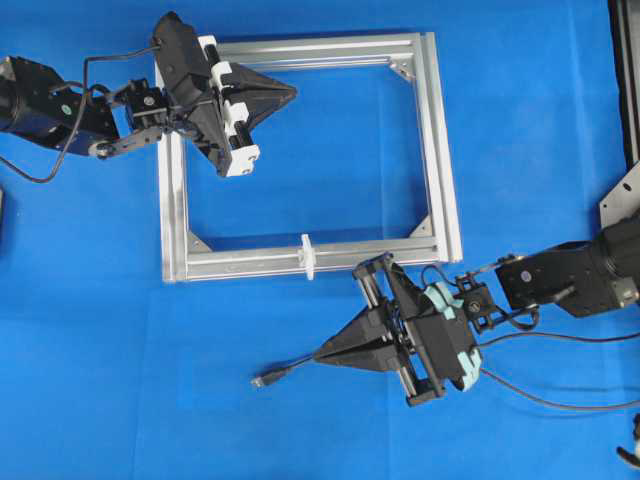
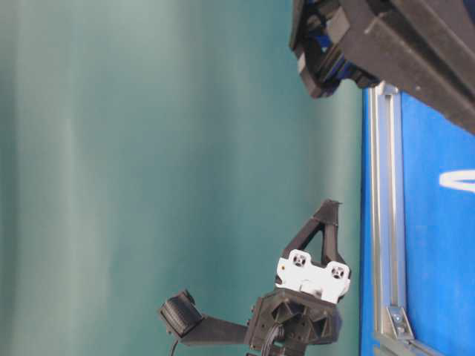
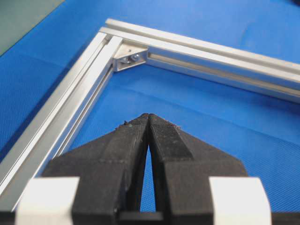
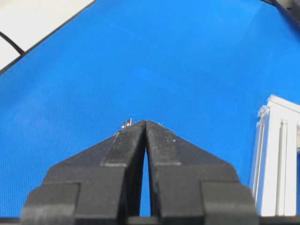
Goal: Insert the wire through the string loop located in the center.
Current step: 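Open the right gripper and move it toward the black USB cable, then lower the right gripper and close it on the cable near the plug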
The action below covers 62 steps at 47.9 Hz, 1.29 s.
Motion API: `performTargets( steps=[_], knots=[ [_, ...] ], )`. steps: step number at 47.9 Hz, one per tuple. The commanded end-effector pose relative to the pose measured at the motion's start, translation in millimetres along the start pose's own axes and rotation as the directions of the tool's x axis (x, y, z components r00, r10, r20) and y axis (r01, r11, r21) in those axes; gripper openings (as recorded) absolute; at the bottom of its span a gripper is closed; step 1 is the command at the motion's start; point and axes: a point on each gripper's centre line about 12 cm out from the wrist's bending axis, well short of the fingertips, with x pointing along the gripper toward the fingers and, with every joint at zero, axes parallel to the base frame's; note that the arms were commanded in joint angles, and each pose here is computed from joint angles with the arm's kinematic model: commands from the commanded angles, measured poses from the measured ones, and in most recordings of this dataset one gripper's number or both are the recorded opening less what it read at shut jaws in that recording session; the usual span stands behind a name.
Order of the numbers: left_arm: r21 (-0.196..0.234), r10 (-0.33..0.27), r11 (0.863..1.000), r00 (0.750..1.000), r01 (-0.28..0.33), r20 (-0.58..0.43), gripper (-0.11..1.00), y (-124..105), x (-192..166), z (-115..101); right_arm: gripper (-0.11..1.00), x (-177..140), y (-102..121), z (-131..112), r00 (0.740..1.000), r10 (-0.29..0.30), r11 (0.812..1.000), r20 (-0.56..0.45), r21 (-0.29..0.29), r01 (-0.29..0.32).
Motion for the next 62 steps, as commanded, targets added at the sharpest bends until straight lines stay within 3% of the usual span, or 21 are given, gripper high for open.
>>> performTargets(
  steps=[1, 17, 34, 40, 52, 54, 62],
  knots=[
    [0.016, -0.025, 1.000, 0.998, 0.024, 0.060, 0.00, -5.7, -2.5, 22.5, 0.00, -1.7, 2.5, 24.0, 0.998, 0.006, 1.000, 0.069, 0.004, -0.006],
    [0.018, -0.023, 1.000, 0.999, 0.022, 0.038, 0.00, -5.0, -2.8, 19.9, -0.05, -0.8, 2.9, 25.1, 0.998, 0.007, 1.000, 0.069, 0.008, -0.008],
    [0.018, -0.025, 1.000, 0.999, 0.024, 0.038, 0.00, -5.7, -2.5, 20.2, -0.02, -0.6, 3.4, 25.5, 0.998, 0.008, 0.998, 0.066, 0.067, -0.013],
    [0.018, -0.028, 0.999, 0.999, 0.027, 0.039, 0.00, -6.8, -2.6, 20.3, 0.19, 0.5, 3.1, 25.6, 0.998, 0.007, 0.996, 0.062, 0.088, -0.012],
    [0.019, -0.030, 0.999, 0.999, 0.030, 0.031, 0.00, -7.9, -3.3, 18.6, 0.88, 2.2, 1.9, 23.0, 0.999, -0.003, 0.994, 0.034, 0.110, -0.001],
    [0.019, -0.031, 0.999, 0.999, 0.030, 0.031, 0.00, -7.9, -3.0, 19.0, 0.93, 2.2, 1.0, 22.9, 0.999, -0.006, 0.994, 0.034, 0.113, 0.002],
    [0.019, -0.030, 0.999, 0.999, 0.030, 0.028, 0.00, -8.0, -2.5, 18.6, 0.93, 3.4, 0.1, 22.1, 1.000, -0.014, 0.993, 0.025, 0.121, 0.010]
  ],
)
